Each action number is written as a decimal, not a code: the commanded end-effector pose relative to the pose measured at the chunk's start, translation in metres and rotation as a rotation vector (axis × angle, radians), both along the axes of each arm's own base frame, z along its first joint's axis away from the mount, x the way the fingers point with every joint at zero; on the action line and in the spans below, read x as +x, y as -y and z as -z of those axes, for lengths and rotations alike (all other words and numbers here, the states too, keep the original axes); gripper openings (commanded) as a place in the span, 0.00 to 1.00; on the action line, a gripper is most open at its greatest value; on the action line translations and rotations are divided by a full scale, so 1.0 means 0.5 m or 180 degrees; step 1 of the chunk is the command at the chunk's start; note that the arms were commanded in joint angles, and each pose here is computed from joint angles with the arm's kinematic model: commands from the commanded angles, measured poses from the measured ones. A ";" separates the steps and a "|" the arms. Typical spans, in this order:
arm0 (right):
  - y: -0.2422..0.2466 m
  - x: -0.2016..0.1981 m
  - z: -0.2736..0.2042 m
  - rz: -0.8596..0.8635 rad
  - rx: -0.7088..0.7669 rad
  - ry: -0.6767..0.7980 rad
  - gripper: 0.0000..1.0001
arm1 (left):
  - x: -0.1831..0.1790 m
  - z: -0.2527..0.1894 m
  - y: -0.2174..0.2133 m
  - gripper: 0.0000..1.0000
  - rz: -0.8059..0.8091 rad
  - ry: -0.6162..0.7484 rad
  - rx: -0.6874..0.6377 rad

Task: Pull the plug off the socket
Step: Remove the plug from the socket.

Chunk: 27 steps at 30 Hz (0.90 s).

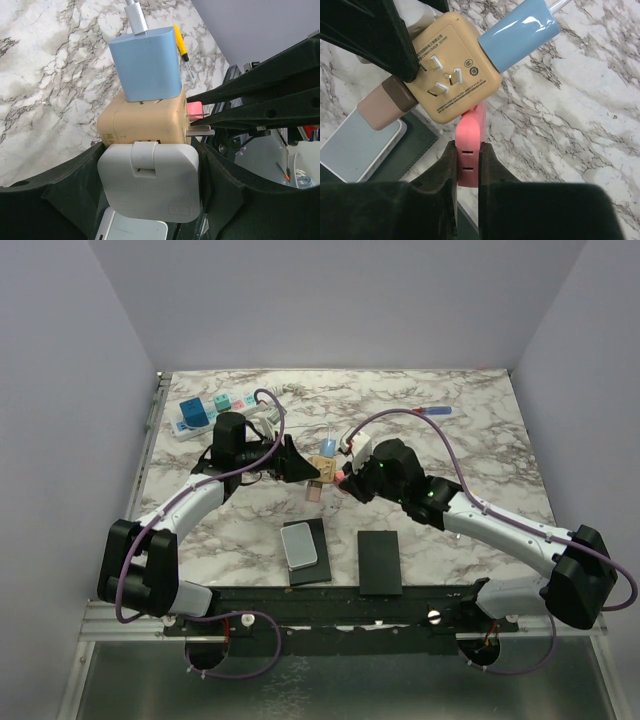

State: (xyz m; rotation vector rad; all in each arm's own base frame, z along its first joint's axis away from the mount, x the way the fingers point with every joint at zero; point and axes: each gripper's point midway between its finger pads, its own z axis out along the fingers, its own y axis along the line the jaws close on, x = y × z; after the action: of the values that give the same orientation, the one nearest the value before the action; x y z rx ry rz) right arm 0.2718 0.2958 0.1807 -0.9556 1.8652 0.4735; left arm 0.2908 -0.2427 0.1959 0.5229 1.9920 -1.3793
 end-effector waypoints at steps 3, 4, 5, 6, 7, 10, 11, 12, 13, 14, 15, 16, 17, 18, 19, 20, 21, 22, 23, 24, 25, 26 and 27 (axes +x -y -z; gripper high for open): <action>-0.029 -0.011 -0.029 -0.0086 0.0273 0.0018 0.00 | 0.009 -0.045 0.016 0.00 0.0143 0.0188 -0.0205; -0.030 -0.013 -0.029 -0.0102 0.0258 0.0017 0.00 | 0.008 -0.046 0.016 0.00 0.0156 0.0186 -0.0211; -0.029 -0.014 -0.026 -0.0112 0.0221 0.0012 0.00 | 0.007 -0.048 0.016 0.00 0.0167 0.0199 -0.0215; -0.029 -0.016 -0.025 -0.0120 0.0184 0.0022 0.00 | 0.005 -0.049 0.017 0.00 0.0179 0.0203 -0.0219; -0.027 -0.016 -0.025 -0.0122 0.0139 0.0036 0.00 | 0.003 -0.051 0.017 0.00 0.0191 0.0216 -0.0222; -0.020 -0.019 -0.025 -0.0114 -0.0005 0.0093 0.00 | 0.000 -0.052 0.017 0.00 0.0220 0.0214 -0.0226; -0.018 -0.022 -0.023 -0.0122 -0.0057 0.0094 0.00 | -0.001 -0.050 0.017 0.00 0.0231 0.0206 -0.0220; -0.012 -0.018 -0.023 -0.0060 -0.0116 0.0130 0.00 | 0.000 -0.050 0.017 0.00 0.0236 0.0204 -0.0214; -0.010 -0.018 -0.025 -0.0041 -0.0149 0.0147 0.00 | 0.000 -0.050 0.016 0.00 0.0235 0.0203 -0.0208; -0.010 -0.019 -0.025 -0.0028 -0.0183 0.0168 0.00 | 0.000 -0.047 0.016 0.00 0.0233 0.0194 -0.0201; -0.010 -0.020 -0.025 -0.0015 -0.0212 0.0188 0.00 | 0.001 -0.047 0.016 0.00 0.0228 0.0191 -0.0198; -0.011 -0.023 -0.023 -0.0013 -0.0253 0.0211 0.00 | 0.002 -0.046 0.015 0.00 0.0219 0.0184 -0.0193; -0.013 -0.024 -0.024 -0.0008 -0.0288 0.0236 0.00 | 0.003 -0.043 0.015 0.00 0.0212 0.0169 -0.0185; -0.016 -0.028 -0.021 -0.0022 -0.0333 0.0240 0.00 | 0.004 -0.042 0.015 0.00 0.0207 0.0166 -0.0177; -0.019 -0.031 -0.016 -0.0030 -0.0385 0.0240 0.00 | 0.005 -0.040 0.015 0.00 0.0198 0.0158 -0.0169; -0.023 -0.036 -0.013 -0.0046 -0.0433 0.0245 0.00 | 0.006 -0.039 0.015 0.00 0.0189 0.0152 -0.0164; -0.029 -0.042 -0.009 -0.0071 -0.0478 0.0254 0.00 | 0.007 -0.038 0.014 0.00 0.0182 0.0150 -0.0160; -0.034 -0.046 -0.006 -0.0090 -0.0517 0.0270 0.00 | 0.008 -0.038 0.014 0.00 0.0176 0.0142 -0.0158; -0.038 -0.051 -0.003 -0.0111 -0.0550 0.0279 0.00 | 0.008 -0.037 0.014 0.00 0.0179 0.0140 -0.0153; -0.042 -0.055 -0.003 -0.0139 -0.0565 0.0284 0.00 | 0.008 -0.037 0.013 0.00 0.0175 0.0141 -0.0148; -0.044 -0.057 -0.002 -0.0150 -0.0577 0.0286 0.01 | 0.008 -0.037 0.012 0.00 0.0173 0.0140 -0.0143; -0.045 -0.059 -0.003 -0.0155 -0.0580 0.0287 0.01 | 0.008 -0.037 0.011 0.00 0.0174 0.0148 -0.0138; -0.045 -0.059 -0.006 -0.0155 -0.0574 0.0299 0.01 | 0.008 -0.038 0.011 0.00 0.0176 0.0157 -0.0134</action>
State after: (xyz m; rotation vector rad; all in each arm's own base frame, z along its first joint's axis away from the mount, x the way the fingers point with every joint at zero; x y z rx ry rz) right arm 0.2524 0.3038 0.1743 -1.0688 1.8684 0.2667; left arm 0.2871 -0.2435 0.1887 0.4997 2.0346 -1.4376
